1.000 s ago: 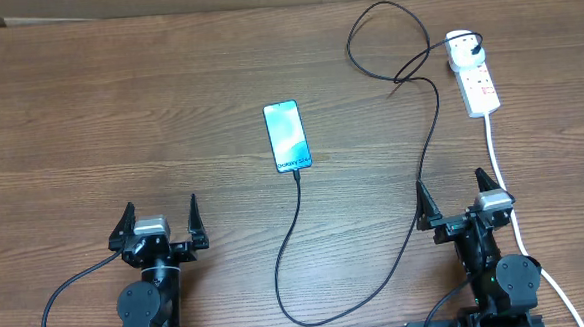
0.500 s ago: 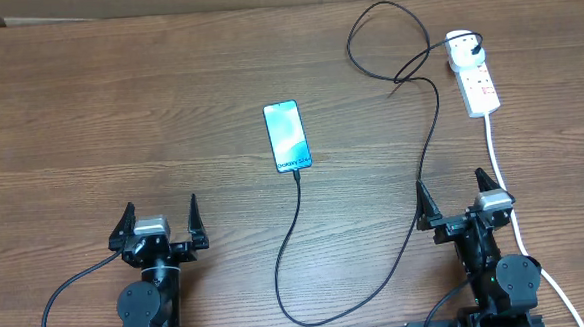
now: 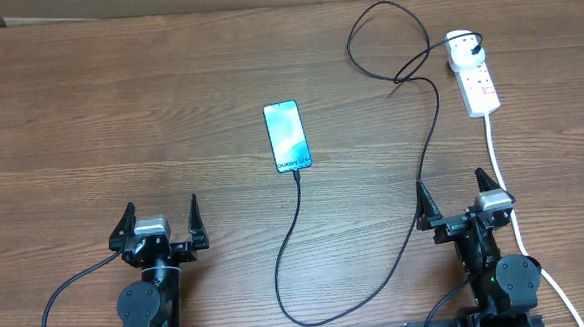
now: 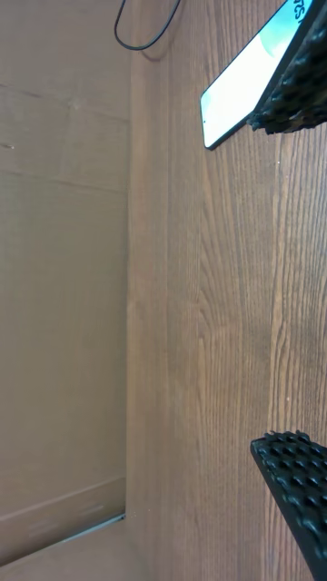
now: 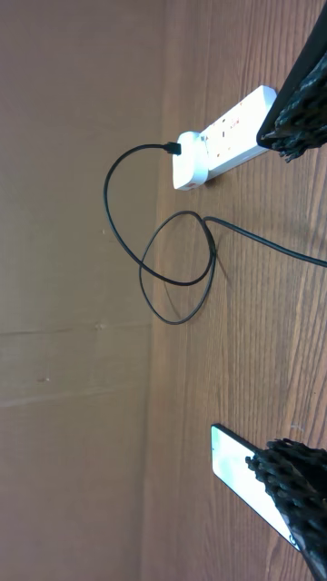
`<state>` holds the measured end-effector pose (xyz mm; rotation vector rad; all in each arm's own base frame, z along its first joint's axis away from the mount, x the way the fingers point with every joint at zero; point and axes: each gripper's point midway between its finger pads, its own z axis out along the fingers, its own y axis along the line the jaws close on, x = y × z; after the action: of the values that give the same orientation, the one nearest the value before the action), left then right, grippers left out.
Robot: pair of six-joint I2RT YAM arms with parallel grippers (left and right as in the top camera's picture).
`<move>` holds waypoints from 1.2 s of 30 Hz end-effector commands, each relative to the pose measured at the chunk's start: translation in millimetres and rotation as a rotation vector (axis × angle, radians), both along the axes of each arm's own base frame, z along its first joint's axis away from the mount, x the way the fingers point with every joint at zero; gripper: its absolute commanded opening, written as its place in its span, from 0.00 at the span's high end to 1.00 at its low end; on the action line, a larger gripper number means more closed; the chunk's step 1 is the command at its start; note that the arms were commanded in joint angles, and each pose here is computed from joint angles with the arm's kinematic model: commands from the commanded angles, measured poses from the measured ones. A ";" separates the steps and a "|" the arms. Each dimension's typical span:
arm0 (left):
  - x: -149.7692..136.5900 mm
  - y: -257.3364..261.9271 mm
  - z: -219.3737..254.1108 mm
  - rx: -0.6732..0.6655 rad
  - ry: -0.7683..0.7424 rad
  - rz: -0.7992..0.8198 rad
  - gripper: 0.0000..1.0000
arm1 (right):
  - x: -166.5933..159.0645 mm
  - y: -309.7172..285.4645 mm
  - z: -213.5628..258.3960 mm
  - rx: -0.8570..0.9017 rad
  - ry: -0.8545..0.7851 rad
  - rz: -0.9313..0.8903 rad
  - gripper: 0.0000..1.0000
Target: Plug charger to phone and switch on socket
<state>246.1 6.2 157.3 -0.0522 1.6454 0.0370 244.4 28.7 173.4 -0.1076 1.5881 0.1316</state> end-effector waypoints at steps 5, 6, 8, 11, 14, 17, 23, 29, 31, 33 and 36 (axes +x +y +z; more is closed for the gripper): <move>-0.2 -0.6 0.5 0.011 -0.006 -0.007 0.01 | 0.1 0.6 -2.1 0.006 -0.001 0.000 0.00; -0.2 -0.6 0.5 0.011 -0.006 -0.007 0.00 | 0.1 0.6 -2.1 0.006 -0.001 0.000 0.00; -0.2 -0.6 0.5 0.011 -0.006 -0.007 0.01 | 0.1 0.6 -2.1 0.006 -0.001 0.001 0.00; -0.2 -0.6 0.5 0.011 -0.006 -0.007 0.01 | 0.2 0.3 -2.0 0.006 -0.002 -0.002 0.00; -0.2 -0.6 0.5 0.011 -0.006 -0.007 0.00 | 1.3 -9.5 -3.6 0.005 0.005 -0.057 0.00; -0.2 -0.6 0.5 0.011 -0.005 -0.007 0.01 | 1.2 -8.2 -3.5 0.011 0.005 -0.049 0.00; -0.2 -0.6 0.5 0.011 -0.006 -0.007 0.00 | 1.2 -8.3 -3.8 0.036 0.009 -0.050 0.00; -0.2 -0.6 0.5 0.011 -0.006 -0.007 0.00 | 1.2 -8.4 -3.8 0.035 0.009 -0.051 0.00; -0.2 -0.6 0.5 0.011 -0.006 -0.007 0.01 | 1.2 -8.2 -3.6 0.036 0.009 -0.050 0.00; -0.2 -0.6 0.5 0.011 -0.006 -0.007 0.01 | 1.2 -8.2 -3.3 0.036 0.007 -0.050 0.00; -0.2 -0.6 0.5 0.011 -0.006 -0.007 0.01 | 1.2 -8.3 -3.3 0.035 0.007 -0.050 0.00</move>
<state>246.1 6.2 157.4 -0.0522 1.6451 0.0370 245.2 22.2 172.5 -0.0547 1.5946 0.1245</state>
